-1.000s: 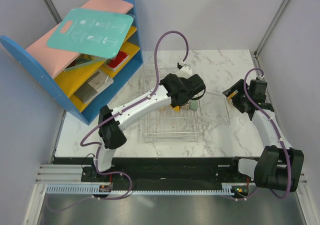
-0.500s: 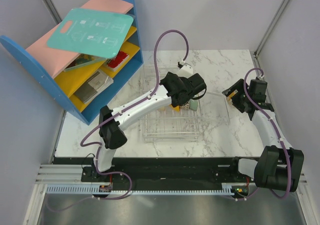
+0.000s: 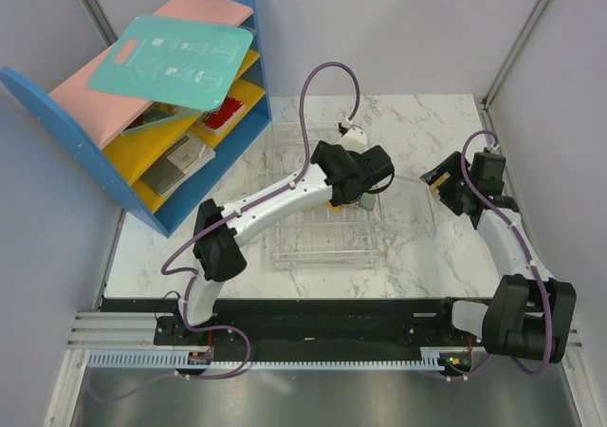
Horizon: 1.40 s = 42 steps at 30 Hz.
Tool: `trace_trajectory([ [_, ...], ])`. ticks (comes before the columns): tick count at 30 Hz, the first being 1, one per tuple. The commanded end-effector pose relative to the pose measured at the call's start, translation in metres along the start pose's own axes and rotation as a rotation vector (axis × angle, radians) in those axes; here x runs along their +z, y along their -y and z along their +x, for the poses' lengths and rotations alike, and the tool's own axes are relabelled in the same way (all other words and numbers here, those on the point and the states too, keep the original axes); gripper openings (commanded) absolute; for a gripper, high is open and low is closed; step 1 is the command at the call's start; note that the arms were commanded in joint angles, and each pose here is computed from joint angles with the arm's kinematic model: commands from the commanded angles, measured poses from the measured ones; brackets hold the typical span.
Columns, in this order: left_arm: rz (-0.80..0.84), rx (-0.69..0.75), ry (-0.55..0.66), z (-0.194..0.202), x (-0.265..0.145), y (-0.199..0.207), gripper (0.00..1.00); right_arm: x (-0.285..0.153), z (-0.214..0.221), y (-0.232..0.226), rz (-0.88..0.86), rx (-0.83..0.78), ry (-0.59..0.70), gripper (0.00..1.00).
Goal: Unload the bowls from the dish rack
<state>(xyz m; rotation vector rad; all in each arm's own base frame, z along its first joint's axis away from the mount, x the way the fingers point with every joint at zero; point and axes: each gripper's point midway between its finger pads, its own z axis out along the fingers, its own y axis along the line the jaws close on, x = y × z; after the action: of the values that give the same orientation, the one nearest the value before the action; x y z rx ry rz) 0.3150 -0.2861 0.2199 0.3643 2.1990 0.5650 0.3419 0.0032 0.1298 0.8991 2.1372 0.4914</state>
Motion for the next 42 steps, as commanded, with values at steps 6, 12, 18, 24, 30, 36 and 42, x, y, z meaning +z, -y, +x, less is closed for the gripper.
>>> trace_trajectory([
  [6,-0.09,0.083,-0.173,0.063,0.008,-0.011,0.28,0.003,0.0,0.002,-0.012,-0.015,0.005,0.89],
  [12,-0.108,0.067,-0.16,0.065,0.007,-0.016,0.02,0.008,0.004,0.0,-0.019,-0.008,-0.025,0.88],
  [18,-0.109,0.079,-0.128,0.052,0.004,-0.019,0.02,0.006,0.005,-0.007,-0.051,-0.008,-0.042,0.88],
  [24,-0.106,0.066,-0.078,0.033,-0.004,-0.031,0.02,-0.004,0.001,-0.015,-0.083,-0.024,-0.022,0.89],
  [30,-0.103,0.046,-0.054,0.025,-0.009,-0.039,0.02,-0.01,-0.007,-0.036,-0.145,-0.029,-0.035,0.88],
  [36,-0.106,0.049,-0.038,0.019,-0.01,-0.039,0.02,-0.015,-0.011,-0.041,-0.161,-0.038,-0.02,0.88],
  [42,-0.119,0.031,-0.012,0.009,-0.012,-0.048,0.02,-0.008,-0.004,-0.035,-0.151,-0.031,-0.042,0.88],
])
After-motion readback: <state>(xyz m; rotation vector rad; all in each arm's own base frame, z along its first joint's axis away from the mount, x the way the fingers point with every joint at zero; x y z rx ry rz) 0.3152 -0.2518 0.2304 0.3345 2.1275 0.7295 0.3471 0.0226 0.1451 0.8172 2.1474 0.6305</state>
